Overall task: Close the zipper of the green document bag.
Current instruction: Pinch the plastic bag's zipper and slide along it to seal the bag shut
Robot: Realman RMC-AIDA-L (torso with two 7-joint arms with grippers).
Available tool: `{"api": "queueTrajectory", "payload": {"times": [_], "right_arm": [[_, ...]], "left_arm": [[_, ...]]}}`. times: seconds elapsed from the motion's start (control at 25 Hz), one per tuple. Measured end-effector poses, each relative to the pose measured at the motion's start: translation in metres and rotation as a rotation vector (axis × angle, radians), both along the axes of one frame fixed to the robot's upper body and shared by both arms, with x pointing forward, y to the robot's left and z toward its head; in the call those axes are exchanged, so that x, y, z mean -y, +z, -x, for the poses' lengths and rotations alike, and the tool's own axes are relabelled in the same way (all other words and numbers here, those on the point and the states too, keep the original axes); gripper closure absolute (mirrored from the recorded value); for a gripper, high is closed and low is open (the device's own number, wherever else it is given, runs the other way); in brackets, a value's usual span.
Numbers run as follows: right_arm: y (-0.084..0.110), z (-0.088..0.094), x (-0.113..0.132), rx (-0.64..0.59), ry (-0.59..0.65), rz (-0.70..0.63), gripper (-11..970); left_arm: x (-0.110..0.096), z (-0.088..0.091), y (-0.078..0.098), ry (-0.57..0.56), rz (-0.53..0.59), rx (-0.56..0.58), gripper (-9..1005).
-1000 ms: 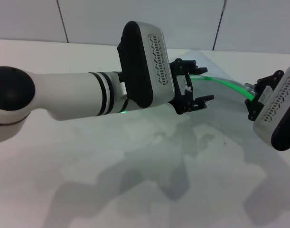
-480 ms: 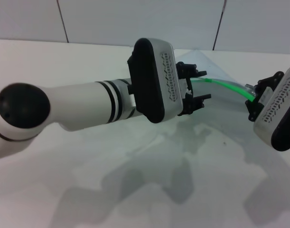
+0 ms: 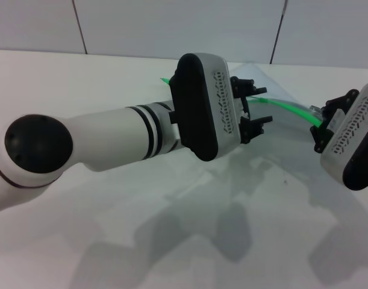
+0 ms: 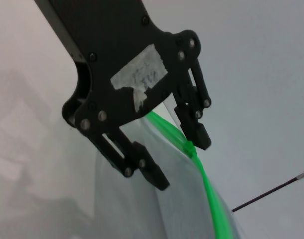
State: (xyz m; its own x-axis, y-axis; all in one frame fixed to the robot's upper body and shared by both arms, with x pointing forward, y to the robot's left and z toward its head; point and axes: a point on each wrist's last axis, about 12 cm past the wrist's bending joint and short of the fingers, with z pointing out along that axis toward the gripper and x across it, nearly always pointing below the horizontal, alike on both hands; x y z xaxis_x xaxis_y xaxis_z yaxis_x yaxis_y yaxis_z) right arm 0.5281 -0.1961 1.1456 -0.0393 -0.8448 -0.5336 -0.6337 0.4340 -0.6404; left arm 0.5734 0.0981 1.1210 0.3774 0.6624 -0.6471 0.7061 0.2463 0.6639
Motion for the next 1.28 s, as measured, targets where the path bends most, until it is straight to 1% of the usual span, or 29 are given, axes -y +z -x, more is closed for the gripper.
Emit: {"api": "queueTrajectory", "payload": {"times": [0.2, 0.52, 0.84, 1.04, 1.28], "right_arm": [[-0.0028, -0.0004, 0.0007, -0.009, -0.003, 0.003, 910], [-0.0045, -0.0006, 0.0012, -0.014, -0.004, 0.006, 910], [-0.0057, -0.0006, 0.0016, -0.017, -0.005, 0.007, 910], [-0.0052, -0.0006, 0.0015, -0.016, -0.004, 0.007, 910], [-0.0033, 0.0, -0.0007, -0.011, 0.003, 0.005, 909]], "left_arm": [[0.0029, 0.0029, 0.0018, -0.004, 0.029, -0.014, 506], [0.0002, 0.0073, -0.0027, 0.003, 0.034, -0.032, 505], [-0.0026, 0.0077, -0.0042, 0.013, 0.036, -0.036, 529], [-0.0049, 0.0076, -0.0047, 0.021, 0.038, -0.037, 580], [-0.0064, 0.0051, -0.004, 0.04, 0.038, -0.025, 591]]}}
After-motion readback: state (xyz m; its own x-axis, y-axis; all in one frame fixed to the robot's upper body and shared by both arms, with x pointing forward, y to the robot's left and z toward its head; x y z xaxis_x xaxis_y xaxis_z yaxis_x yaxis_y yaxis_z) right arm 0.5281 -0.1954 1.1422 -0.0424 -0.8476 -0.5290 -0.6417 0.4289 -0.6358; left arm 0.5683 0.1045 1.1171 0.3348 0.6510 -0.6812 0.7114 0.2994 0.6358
